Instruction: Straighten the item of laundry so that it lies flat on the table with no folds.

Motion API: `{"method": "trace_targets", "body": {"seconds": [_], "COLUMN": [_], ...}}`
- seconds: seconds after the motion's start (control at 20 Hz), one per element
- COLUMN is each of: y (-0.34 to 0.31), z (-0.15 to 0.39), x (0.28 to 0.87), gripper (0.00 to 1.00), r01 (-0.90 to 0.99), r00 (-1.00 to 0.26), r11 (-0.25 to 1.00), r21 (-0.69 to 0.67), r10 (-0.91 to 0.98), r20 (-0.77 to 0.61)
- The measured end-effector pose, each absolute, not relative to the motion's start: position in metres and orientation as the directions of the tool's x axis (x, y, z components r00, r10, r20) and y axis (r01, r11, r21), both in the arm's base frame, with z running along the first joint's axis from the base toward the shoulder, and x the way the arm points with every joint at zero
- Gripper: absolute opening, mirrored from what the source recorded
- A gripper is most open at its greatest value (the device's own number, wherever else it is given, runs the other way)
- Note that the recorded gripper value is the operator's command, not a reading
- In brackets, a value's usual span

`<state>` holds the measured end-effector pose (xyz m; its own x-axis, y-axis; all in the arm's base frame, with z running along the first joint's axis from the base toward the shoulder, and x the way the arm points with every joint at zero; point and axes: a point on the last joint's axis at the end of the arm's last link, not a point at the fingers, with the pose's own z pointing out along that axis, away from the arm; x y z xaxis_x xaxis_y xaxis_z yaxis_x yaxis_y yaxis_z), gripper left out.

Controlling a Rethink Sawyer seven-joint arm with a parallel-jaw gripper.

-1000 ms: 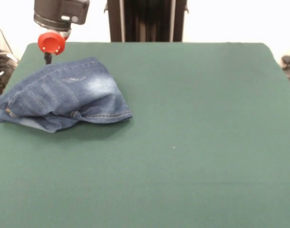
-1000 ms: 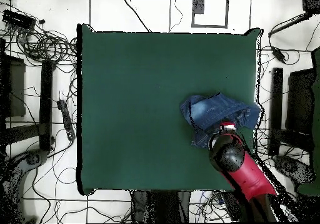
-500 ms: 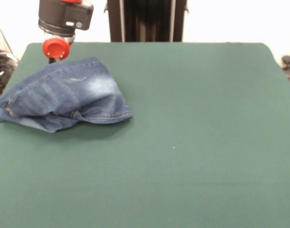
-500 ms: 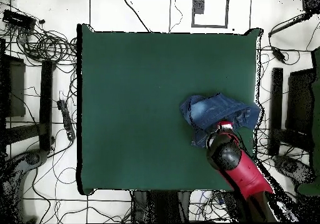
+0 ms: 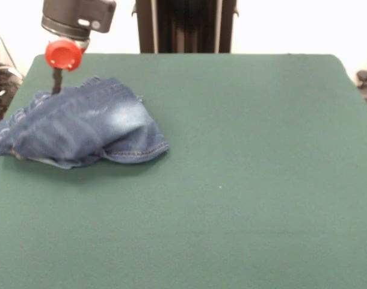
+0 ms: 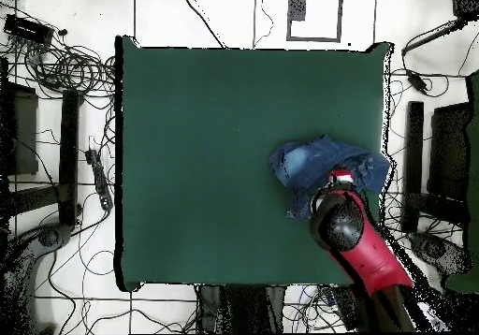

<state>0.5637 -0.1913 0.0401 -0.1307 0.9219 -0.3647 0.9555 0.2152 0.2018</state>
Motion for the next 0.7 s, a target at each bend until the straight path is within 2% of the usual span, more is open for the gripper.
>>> {"method": "trace_targets", "body": {"seconds": [0.4, 0.7], "y": [-0.192, -0.183], "z": [0.114, 0.143], "x": [0.626, 0.654], "gripper": [1.00, 1.00], "r01": [0.893, 0.846], "r00": [-0.054, -0.014], "r11": [0.207, 0.202], "r21": [0.400, 0.494], "r10": [0.930, 0.934], "r20": [-0.363, -0.358]}}
